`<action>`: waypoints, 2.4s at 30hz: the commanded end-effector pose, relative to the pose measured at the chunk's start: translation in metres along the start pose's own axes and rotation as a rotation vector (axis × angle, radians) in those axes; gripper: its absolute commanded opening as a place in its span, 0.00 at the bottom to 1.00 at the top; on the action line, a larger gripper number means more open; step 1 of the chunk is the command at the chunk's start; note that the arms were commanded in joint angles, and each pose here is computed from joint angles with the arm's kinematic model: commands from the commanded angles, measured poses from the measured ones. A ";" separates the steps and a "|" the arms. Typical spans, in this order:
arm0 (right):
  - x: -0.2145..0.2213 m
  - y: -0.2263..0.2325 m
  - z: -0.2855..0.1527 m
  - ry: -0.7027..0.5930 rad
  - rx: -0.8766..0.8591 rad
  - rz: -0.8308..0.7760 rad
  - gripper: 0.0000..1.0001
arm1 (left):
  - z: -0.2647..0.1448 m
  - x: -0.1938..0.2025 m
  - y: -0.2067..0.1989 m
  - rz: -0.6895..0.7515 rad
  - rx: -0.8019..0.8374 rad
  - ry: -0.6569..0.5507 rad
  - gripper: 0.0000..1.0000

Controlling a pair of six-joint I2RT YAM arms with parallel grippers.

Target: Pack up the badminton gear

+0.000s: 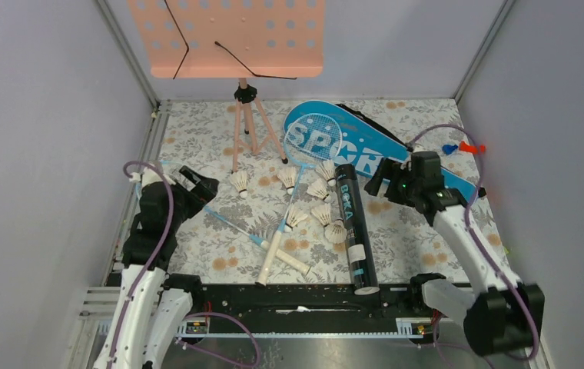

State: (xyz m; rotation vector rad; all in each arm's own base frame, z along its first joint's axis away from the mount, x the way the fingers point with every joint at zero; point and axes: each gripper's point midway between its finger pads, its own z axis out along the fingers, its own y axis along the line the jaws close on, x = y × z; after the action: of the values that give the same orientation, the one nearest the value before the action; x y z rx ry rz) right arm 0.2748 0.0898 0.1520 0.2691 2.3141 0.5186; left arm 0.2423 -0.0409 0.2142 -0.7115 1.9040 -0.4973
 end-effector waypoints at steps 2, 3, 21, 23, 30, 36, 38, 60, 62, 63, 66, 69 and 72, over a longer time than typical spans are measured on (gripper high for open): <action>-0.005 0.036 0.053 0.051 -0.039 -0.120 0.99 | 0.017 0.016 -0.032 0.028 0.185 0.094 0.99; 0.003 0.034 0.069 0.097 -0.013 -0.133 0.99 | 0.020 0.019 -0.031 0.031 0.184 0.107 0.99; 0.041 0.027 0.153 0.222 0.068 -0.150 0.86 | 0.029 0.023 -0.030 0.057 0.196 0.113 0.99; 0.042 0.028 0.155 0.225 0.062 -0.147 0.81 | 0.029 0.026 -0.030 0.054 0.202 0.123 0.99; 0.014 0.049 0.127 0.102 -0.007 -0.115 0.50 | 0.020 0.031 -0.038 0.039 0.252 0.152 0.99; -0.033 0.060 0.052 -0.131 -0.023 -0.099 0.47 | 0.006 0.041 -0.063 0.021 0.408 0.203 0.99; -0.047 0.065 0.022 -0.223 -0.054 -0.090 0.44 | -0.008 0.052 -0.087 0.038 0.564 0.262 0.99; -0.098 0.160 -0.129 -0.549 -0.615 0.078 0.36 | -0.063 0.195 -0.336 0.624 1.093 0.519 0.99; -0.099 0.163 -0.127 -0.555 -0.625 0.082 0.36 | -0.050 0.202 -0.338 0.651 1.051 0.507 0.99; -0.099 0.164 -0.127 -0.556 -0.630 0.082 0.37 | -0.043 0.206 -0.337 0.672 1.022 0.499 0.99; -0.099 0.166 -0.126 -0.565 -0.648 0.087 0.37 | -0.031 0.218 -0.338 0.708 0.981 0.515 0.99; -0.097 0.161 -0.124 -0.575 -0.630 0.093 0.37 | -0.027 0.225 -0.336 0.724 0.967 0.534 0.91; -0.091 0.154 -0.124 -0.573 -0.614 0.093 0.42 | -0.024 0.226 -0.329 0.745 0.969 0.517 0.59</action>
State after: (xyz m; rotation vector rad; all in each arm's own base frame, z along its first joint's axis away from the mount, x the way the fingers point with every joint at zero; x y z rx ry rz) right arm 0.2689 0.1622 0.3176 0.1958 1.6592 0.9431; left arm 0.2164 -0.4424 0.2716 0.8027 1.9360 -1.1364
